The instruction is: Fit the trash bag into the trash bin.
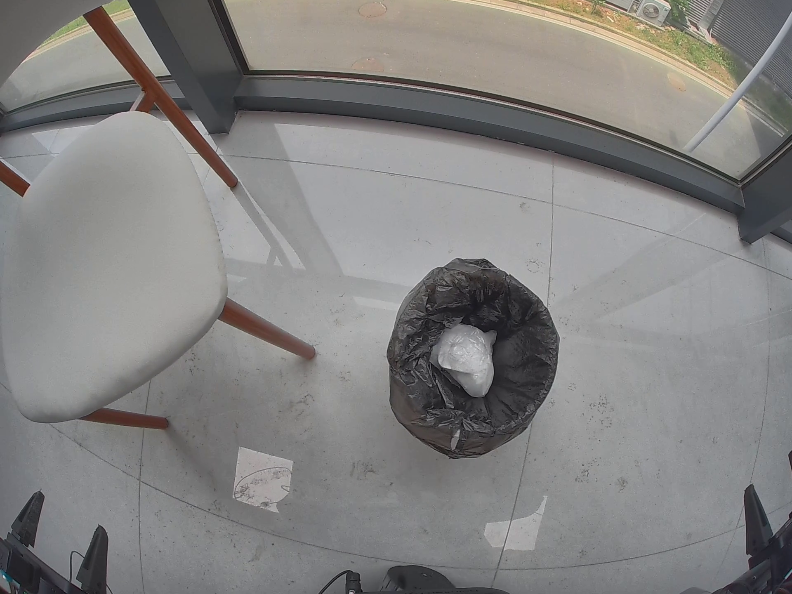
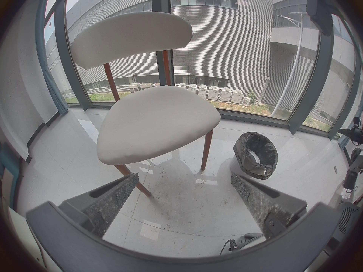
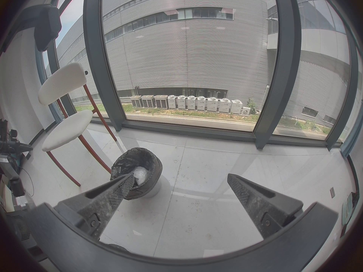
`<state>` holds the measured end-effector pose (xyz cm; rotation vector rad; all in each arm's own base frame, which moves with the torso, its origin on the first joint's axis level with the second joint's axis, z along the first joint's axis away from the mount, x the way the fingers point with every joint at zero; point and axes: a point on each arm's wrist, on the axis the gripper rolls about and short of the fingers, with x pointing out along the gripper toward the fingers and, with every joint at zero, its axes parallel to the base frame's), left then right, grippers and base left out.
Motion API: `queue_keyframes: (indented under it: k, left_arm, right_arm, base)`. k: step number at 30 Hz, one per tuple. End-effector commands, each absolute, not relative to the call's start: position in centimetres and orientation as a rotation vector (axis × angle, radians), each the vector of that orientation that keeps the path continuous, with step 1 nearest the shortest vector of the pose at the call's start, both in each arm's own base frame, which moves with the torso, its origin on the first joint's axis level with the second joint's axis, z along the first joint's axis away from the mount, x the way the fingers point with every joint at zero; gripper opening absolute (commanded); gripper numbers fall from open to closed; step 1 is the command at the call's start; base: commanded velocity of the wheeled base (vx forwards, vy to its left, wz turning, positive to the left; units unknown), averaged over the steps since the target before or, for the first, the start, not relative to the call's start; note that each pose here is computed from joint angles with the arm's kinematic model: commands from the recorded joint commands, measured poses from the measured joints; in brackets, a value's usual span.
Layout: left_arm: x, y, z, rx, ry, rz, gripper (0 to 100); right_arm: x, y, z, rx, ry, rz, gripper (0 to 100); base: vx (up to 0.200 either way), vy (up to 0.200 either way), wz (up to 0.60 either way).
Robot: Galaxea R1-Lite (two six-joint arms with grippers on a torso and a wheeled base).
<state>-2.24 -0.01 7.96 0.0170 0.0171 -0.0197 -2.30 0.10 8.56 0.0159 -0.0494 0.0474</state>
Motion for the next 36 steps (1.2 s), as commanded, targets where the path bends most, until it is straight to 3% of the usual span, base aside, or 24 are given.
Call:
queue_keyframes:
  k: [1,14,36]
  left_arm:
    - [-2.12,-0.01,7.56,0.017,0.034,-0.020,100]
    - [-2.12,-0.01,7.55,0.017,0.035,-0.020,100]
    - [-2.11,-0.01,7.52,0.017,0.035,-0.020,100]
  right_arm:
    - [-2.18,0.10,8.14,0.016,-0.036,0.048,100]
    - [-2.18,0.10,8.13,0.016,-0.035,0.049,100]
    - [-2.19,0.10,8.17,0.016,-0.036,0.048,100]
  base:
    - [-0.200,0.000,0.00]
    - [-0.200,0.000,0.00]
    - [0.000,0.000,0.00]
